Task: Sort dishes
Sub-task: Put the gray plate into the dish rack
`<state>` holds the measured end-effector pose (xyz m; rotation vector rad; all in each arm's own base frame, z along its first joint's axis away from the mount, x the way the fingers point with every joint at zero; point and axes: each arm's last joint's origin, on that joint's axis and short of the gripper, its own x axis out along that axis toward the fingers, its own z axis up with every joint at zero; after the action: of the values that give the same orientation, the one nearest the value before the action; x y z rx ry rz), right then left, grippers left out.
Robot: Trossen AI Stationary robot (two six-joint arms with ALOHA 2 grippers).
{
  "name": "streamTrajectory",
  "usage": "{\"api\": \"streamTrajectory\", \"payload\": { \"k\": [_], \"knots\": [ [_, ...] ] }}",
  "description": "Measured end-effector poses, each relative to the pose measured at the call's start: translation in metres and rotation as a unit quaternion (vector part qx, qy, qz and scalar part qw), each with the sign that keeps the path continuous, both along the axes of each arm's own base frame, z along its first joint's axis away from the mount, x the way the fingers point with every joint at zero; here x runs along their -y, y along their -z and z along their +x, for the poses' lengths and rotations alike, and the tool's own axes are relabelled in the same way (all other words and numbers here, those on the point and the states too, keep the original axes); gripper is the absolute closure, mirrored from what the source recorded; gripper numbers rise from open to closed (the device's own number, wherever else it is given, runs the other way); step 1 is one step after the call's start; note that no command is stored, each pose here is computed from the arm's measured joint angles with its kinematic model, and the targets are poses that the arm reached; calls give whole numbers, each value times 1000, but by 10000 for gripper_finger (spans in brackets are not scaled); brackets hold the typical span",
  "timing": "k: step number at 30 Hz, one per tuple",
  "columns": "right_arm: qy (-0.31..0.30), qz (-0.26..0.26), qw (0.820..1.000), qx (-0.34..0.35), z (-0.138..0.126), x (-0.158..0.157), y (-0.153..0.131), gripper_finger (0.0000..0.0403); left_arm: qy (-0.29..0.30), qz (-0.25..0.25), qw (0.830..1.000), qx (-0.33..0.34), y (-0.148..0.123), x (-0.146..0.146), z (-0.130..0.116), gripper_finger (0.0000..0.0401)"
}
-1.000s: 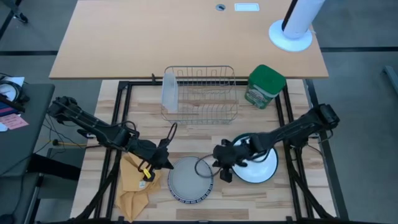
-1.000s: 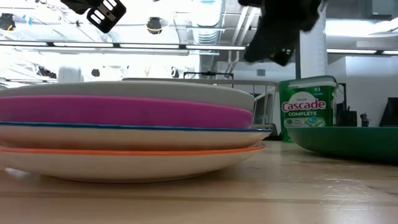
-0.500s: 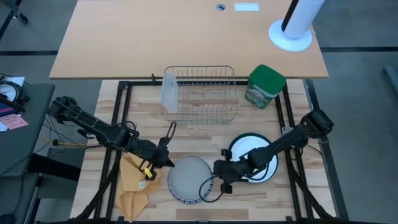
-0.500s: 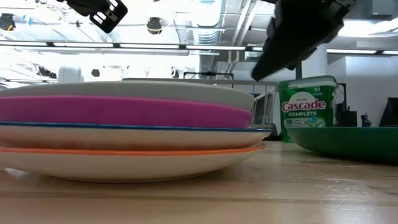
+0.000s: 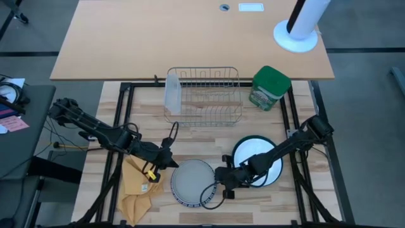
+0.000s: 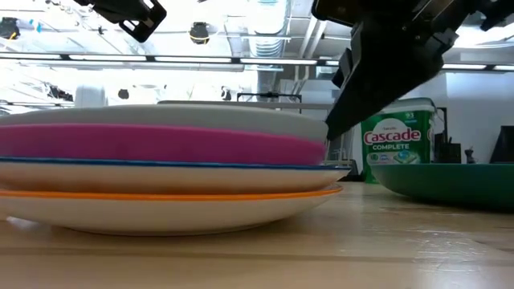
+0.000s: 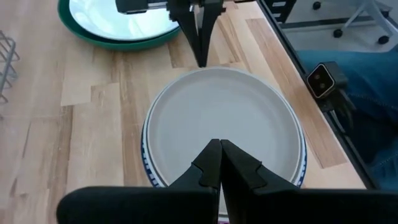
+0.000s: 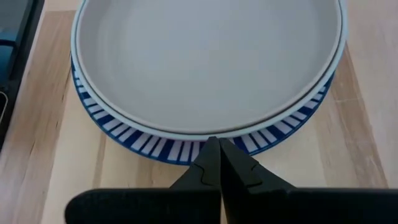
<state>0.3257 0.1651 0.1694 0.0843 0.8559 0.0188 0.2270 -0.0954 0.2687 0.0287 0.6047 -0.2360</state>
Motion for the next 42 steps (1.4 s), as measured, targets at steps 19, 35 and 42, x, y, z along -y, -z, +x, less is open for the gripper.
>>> {"api": "streamTrajectory", "payload": {
  "k": [19, 35, 42],
  "knots": [
    [-7, 8, 1000, 16, 1, -4, -2, 403, 8, 11, 1000, 2, 0, 0, 0, 401],
    [-8, 11, 1000, 23, 2, -4, -4, 403, 9, 22, 1000, 6, 0, 0, 0, 401],
    [-8, 11, 1000, 23, 2, -4, -4, 403, 12, 29, 999, 8, 0, 0, 0, 401]
  ]
}}
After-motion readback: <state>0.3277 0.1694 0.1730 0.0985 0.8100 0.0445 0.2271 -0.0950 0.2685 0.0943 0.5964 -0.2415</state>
